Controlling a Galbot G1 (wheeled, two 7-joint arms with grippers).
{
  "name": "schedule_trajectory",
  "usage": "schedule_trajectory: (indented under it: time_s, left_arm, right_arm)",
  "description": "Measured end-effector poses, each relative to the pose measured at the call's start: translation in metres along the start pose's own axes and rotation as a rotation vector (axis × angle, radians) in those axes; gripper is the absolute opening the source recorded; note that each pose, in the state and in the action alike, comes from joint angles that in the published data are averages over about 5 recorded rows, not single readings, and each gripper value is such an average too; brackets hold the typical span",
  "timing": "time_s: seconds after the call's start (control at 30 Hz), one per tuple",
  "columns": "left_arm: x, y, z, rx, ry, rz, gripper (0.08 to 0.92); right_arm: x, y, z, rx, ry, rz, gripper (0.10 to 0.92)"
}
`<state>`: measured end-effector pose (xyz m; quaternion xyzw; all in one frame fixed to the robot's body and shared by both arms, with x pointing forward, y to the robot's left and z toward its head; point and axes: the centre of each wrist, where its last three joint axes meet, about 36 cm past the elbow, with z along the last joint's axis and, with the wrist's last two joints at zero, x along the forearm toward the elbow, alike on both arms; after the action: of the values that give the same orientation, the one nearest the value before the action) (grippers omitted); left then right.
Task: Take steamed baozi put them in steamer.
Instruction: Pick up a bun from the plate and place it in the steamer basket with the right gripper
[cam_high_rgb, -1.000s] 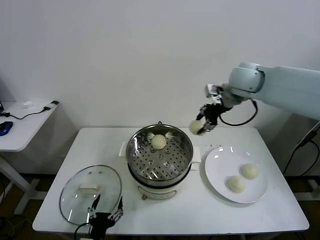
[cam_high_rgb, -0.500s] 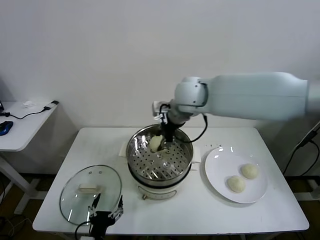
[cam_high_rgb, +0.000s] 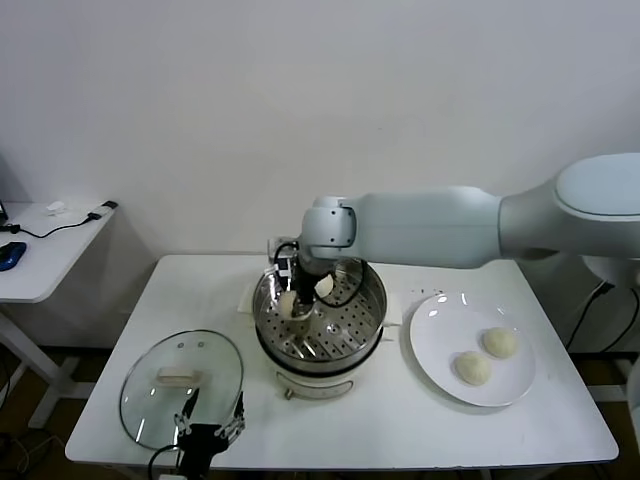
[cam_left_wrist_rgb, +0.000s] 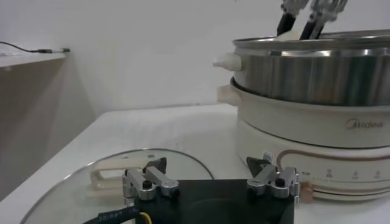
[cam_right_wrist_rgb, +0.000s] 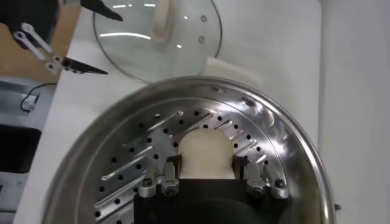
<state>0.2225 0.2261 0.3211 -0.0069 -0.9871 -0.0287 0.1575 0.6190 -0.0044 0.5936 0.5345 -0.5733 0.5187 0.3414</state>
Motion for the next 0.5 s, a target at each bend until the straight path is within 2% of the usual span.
schedule_trajectory:
  time_s: [0.37,0.5]
  left_arm:
    - [-0.002,0.001,0.0,0.001,0.0,-0.003,0.823]
    - [-0.002,0.001,-0.001,0.0,0.0,-0.004,0.823]
  right_arm:
    - [-0.02,-0.005,-0.011,-0.007,-0.01,0.001,0.575]
    - [-0.018,-0.006,-0.01,0.007,-0.011,-0.002,0.659]
